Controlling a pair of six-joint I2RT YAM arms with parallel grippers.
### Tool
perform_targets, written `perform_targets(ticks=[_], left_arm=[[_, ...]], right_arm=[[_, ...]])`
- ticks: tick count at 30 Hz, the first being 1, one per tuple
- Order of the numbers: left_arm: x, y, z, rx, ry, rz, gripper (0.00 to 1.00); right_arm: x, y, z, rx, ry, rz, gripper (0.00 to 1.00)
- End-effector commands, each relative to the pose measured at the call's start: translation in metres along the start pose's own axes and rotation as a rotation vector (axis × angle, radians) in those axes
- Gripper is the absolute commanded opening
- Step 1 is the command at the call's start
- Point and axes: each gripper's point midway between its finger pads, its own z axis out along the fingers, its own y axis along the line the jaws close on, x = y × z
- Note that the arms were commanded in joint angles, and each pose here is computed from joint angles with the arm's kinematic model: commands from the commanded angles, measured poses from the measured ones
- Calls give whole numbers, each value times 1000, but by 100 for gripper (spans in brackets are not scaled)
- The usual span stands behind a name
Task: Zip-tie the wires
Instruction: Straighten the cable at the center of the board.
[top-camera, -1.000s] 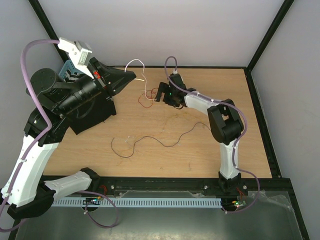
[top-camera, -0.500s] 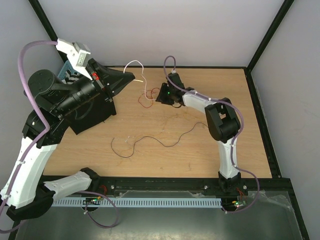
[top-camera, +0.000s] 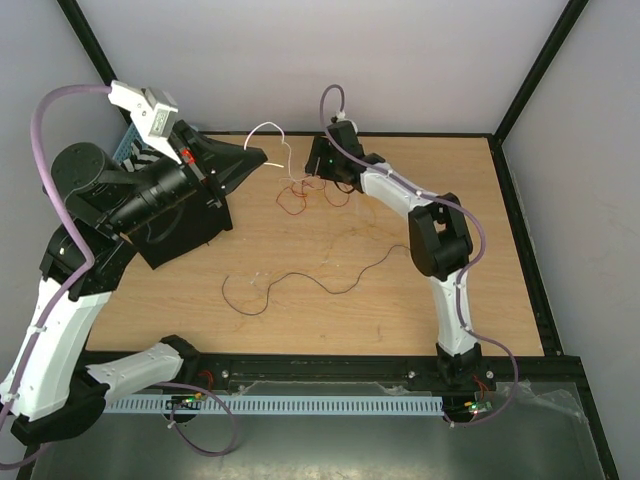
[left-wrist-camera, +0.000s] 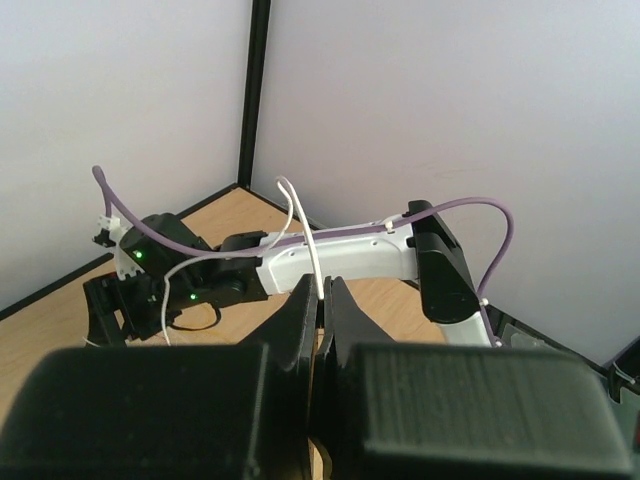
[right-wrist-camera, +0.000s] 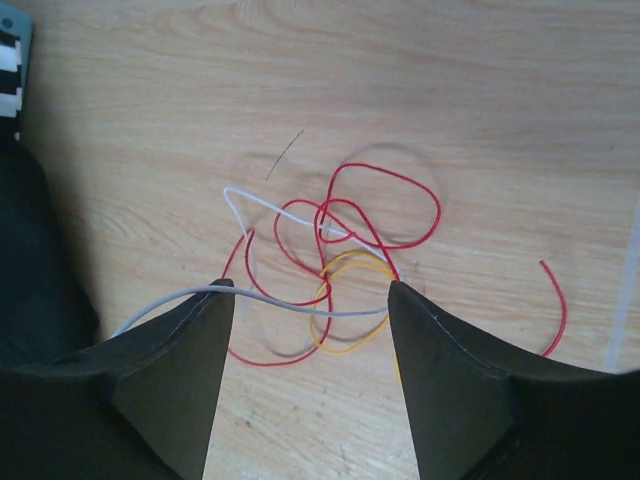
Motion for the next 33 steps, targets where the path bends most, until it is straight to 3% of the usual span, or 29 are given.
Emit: perform_targets(ticks=[1,4,7,13,16,25,33], left_arm=[[-17,-4,-9,-6,-49,35,0],[-19,-5,-11,-9,-51,37,0],[-22,-6,-17,-20,-56,40,0],[-28,-7,-30,-47,-82,63,0],[-27,-5,-33,-56,-82,69,0],[-14,4,-36,-99,-61,68,0],[27,10,-34,-90,32,6,0]], right_arm=[[-4,-15,8,90,-8,-68,74],[-18,-18,10,111,-46,-89,73],[-49,-10,3,88,-107,-112,66],[-135,25,-43,-4,-288,-160,16],[-176,30,-78,7,-393,-201,1],[-239,7,-171,148,-543,-314,0],[-209,-60,-241,428,-499,-396,0]])
